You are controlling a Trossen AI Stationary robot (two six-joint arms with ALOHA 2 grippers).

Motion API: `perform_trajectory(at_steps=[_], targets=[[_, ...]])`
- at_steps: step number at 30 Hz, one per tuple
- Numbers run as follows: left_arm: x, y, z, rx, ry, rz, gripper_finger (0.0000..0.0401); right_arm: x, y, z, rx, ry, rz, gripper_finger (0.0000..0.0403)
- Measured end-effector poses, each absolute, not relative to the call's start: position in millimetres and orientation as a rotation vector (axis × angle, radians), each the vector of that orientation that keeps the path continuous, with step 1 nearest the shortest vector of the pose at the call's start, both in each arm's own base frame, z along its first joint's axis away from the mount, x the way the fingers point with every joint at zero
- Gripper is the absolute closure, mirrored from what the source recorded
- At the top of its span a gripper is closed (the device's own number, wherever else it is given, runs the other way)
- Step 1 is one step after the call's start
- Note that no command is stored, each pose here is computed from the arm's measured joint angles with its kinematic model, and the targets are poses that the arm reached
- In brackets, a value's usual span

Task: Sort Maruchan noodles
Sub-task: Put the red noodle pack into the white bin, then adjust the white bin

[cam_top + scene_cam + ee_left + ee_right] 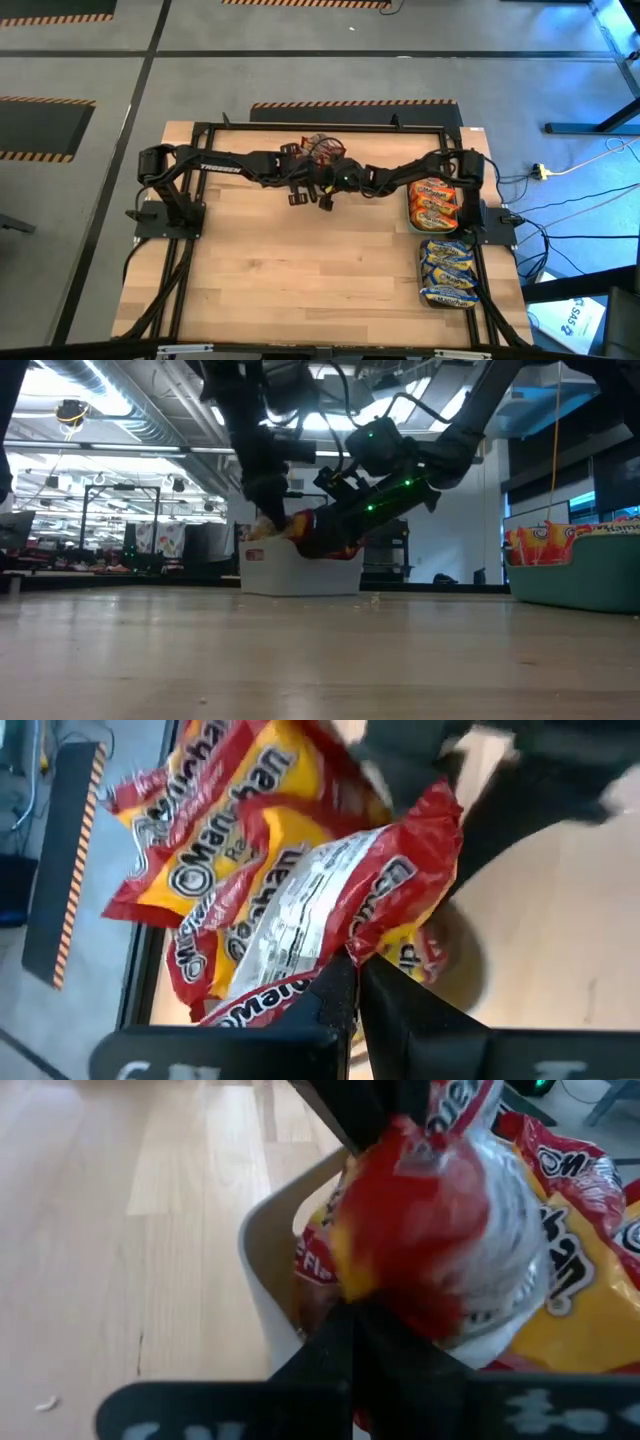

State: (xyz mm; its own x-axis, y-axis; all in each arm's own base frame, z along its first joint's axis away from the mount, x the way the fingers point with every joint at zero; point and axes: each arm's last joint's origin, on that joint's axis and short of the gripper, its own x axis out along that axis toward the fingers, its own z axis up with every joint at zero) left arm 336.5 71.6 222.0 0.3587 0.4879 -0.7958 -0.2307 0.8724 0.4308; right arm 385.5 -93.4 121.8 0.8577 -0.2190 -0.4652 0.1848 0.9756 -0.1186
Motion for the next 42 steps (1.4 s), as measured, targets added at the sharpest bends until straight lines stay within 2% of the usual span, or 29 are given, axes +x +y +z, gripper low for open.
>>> perform_trajectory(at_steps=[4, 12, 20, 23, 32, 39, 42], targets=[[339.5, 67.2, 234.5, 0.265, 1.072, 0.459, 0.0392, 386.4, -93.4, 122.0, -0.070, 0.496, -0.208, 0.0402], [328.6, 79.7, 219.4, 0.220, 1.146, 0.457, 0.0392, 384.4, -89.8, 124.8, -0.064, 0.528, -0.199, 0.0402], [328.1, 84.0, 217.8, 0.185, 1.128, 0.475, 0.0389, 375.1, -88.1, 143.2, -0.071, 0.576, -0.200, 0.0402], [329.3, 83.1, 217.7, 0.161, 1.117, 0.432, 0.0368, 373.4, -87.5, 142.2, -0.068, 0.603, -0.197, 0.0402], [327.0, 81.7, 229.2, 0.146, 1.131, 0.427, 0.0264, 369.8, -86.8, 149.9, -0.070, 0.617, -0.197, 0.0402], [316.1, 80.6, 257.4, 0.200, 1.159, 0.392, 0.0255, 351.0, -84.0, 174.8, -0.085, 0.654, -0.249, 0.0402], [306.3, 97.4, 259.0, 0.166, 1.153, 0.449, 0.0255, 336.6, -82.6, 172.0, -0.081, 0.691, -0.311, 0.0402]])
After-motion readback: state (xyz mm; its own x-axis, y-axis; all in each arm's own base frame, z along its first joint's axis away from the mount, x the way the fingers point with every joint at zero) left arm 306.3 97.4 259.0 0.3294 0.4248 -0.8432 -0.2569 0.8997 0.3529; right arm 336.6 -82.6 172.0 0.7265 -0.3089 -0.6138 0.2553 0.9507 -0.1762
